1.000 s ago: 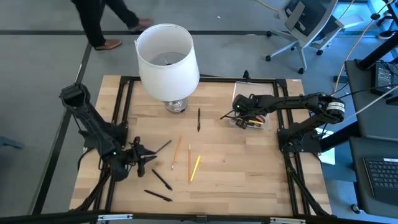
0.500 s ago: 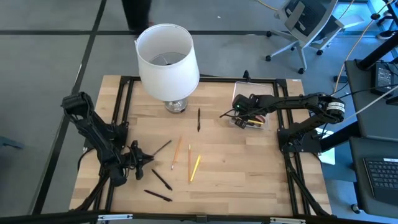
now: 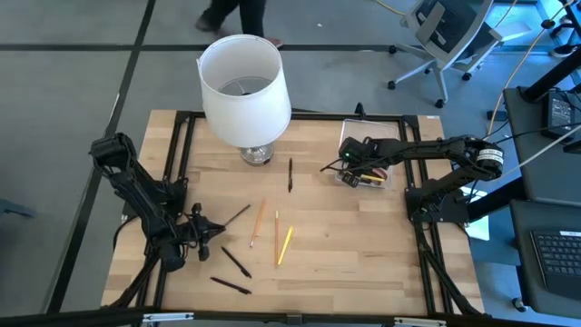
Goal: Pick & place school supplies into a supply box
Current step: Put the black pencil into the transparent supply box
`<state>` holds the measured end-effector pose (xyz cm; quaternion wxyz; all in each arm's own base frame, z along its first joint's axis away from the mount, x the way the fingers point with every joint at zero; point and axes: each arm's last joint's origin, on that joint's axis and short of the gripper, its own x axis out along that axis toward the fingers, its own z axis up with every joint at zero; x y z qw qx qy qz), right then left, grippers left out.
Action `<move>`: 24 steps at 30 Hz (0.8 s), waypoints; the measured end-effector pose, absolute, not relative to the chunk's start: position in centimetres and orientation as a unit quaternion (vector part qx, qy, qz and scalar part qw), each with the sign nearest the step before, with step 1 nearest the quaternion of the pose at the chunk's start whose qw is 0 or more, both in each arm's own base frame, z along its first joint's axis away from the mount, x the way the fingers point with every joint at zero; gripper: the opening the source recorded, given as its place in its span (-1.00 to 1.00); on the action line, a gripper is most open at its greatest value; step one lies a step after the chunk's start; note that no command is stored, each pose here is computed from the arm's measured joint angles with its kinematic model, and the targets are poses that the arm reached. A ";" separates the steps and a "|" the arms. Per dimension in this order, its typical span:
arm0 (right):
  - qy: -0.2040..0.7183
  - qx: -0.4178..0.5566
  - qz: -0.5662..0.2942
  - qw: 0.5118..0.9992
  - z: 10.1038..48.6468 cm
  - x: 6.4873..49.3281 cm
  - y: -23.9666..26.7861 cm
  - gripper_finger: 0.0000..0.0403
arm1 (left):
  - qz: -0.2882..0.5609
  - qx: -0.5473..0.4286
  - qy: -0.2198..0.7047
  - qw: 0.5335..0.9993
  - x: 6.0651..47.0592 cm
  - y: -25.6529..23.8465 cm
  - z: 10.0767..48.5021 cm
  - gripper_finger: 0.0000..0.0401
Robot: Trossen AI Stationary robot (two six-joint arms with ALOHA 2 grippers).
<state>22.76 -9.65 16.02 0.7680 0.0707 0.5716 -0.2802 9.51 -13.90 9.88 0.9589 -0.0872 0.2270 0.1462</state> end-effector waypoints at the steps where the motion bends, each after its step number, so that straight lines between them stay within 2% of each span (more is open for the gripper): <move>1: 0.572 0.071 -0.280 0.768 16.0 22.8 -9.7 -0.36 | 0.146 -0.086 0.227 0.959 9.5 -13.9 9.9 -0.87; 6: 0.572 0.071 -0.280 0.768 16.0 22.8 -9.7 -0.36 | 0.151 -0.088 0.216 0.961 9.5 -13.9 9.9 -0.76; 16: 0.566 0.071 -0.281 0.772 16.1 22.9 -9.7 -0.36 | 0.147 -0.118 0.234 0.954 9.5 -14.0 9.8 -0.24; 24: 0.556 0.071 -0.283 0.778 16.1 23.1 -9.8 -0.36 | 0.142 -0.110 0.254 0.950 9.8 -14.0 9.8 -0.17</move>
